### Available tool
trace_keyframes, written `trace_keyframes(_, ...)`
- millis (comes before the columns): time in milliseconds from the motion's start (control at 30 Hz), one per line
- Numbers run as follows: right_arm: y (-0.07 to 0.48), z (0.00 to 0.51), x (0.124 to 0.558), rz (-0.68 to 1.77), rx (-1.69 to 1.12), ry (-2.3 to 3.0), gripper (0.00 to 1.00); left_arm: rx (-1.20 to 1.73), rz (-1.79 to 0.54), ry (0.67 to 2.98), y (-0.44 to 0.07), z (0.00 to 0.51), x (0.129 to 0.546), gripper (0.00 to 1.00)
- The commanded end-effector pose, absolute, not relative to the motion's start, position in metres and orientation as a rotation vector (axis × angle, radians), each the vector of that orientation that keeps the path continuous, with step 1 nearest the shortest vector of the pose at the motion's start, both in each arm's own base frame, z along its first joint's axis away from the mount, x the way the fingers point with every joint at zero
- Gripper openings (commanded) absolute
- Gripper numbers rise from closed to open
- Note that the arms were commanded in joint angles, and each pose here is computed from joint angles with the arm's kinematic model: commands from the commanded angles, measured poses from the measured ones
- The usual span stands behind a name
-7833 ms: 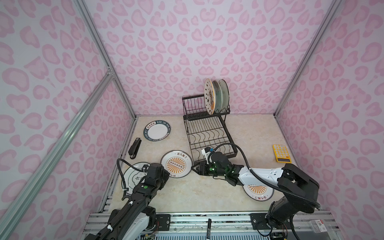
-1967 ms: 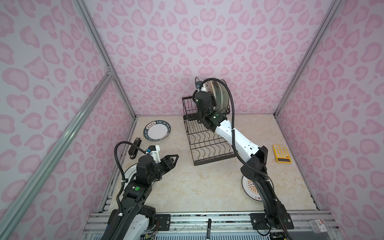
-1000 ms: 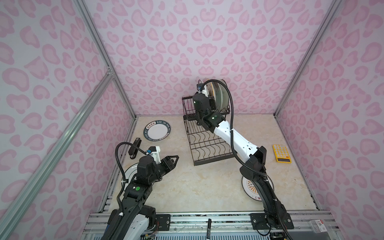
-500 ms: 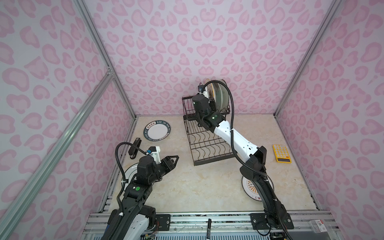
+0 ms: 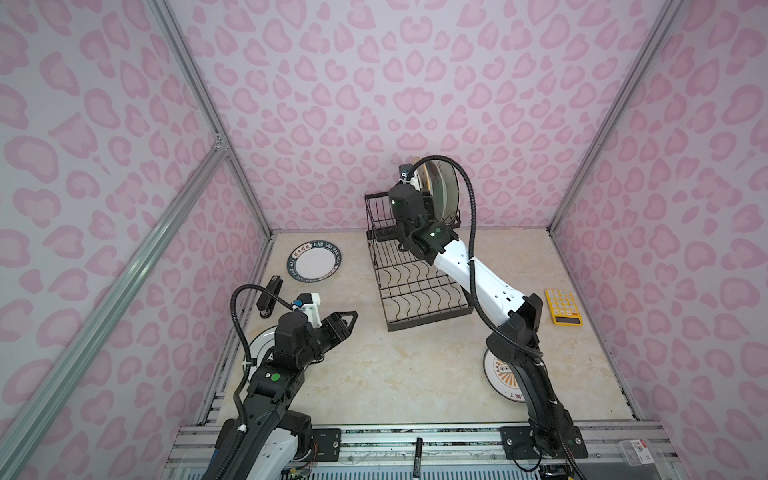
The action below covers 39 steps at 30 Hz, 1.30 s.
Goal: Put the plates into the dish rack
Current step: 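Open the right gripper and withdraw it while the left gripper moves toward the green-rimmed plate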
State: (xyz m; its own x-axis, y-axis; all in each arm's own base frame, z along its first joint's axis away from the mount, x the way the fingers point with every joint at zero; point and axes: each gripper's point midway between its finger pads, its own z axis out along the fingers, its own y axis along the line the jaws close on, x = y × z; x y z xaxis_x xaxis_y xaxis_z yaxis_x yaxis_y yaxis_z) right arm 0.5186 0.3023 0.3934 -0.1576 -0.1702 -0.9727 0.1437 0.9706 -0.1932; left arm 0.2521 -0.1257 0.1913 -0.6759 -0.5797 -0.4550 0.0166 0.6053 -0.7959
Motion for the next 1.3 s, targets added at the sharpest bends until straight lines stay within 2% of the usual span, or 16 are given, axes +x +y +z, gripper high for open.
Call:
trace_keyframes(0,0.301,0.417,0.513,-0.225,-0.01,1.655,0.49,-0.432,-1.026,2.085,-0.123,0.197,0.256,0.57)
trace_keyframes(233,0.287,0.457,0.485,-0.139,-0.029,1.59,0.57,-0.429,-0.974,2.086,-0.118,0.203,0.26,0.59)
trace_keyframes(433,0.26,0.461,0.45,0.015,-0.036,1.565,0.62,-0.398,-0.918,2.095,-0.116,0.212,0.27,0.6)
trace_keyframes(600,0.223,0.428,0.423,0.157,-0.015,1.615,0.62,-0.346,-0.901,2.079,-0.12,0.226,0.284,0.61)
trace_keyframes(733,0.215,0.374,0.397,0.28,-0.009,1.69,0.62,-0.284,-0.938,2.033,-0.13,0.242,0.299,0.64)
trace_keyframes(1033,0.197,0.274,0.36,0.351,0.047,1.873,0.62,-0.374,-0.893,2.076,-0.134,0.231,0.347,0.62)
trace_keyframes(1267,0.167,0.237,0.333,0.342,0.115,1.927,0.62,-0.439,-0.812,2.103,-0.128,0.219,0.379,0.62)
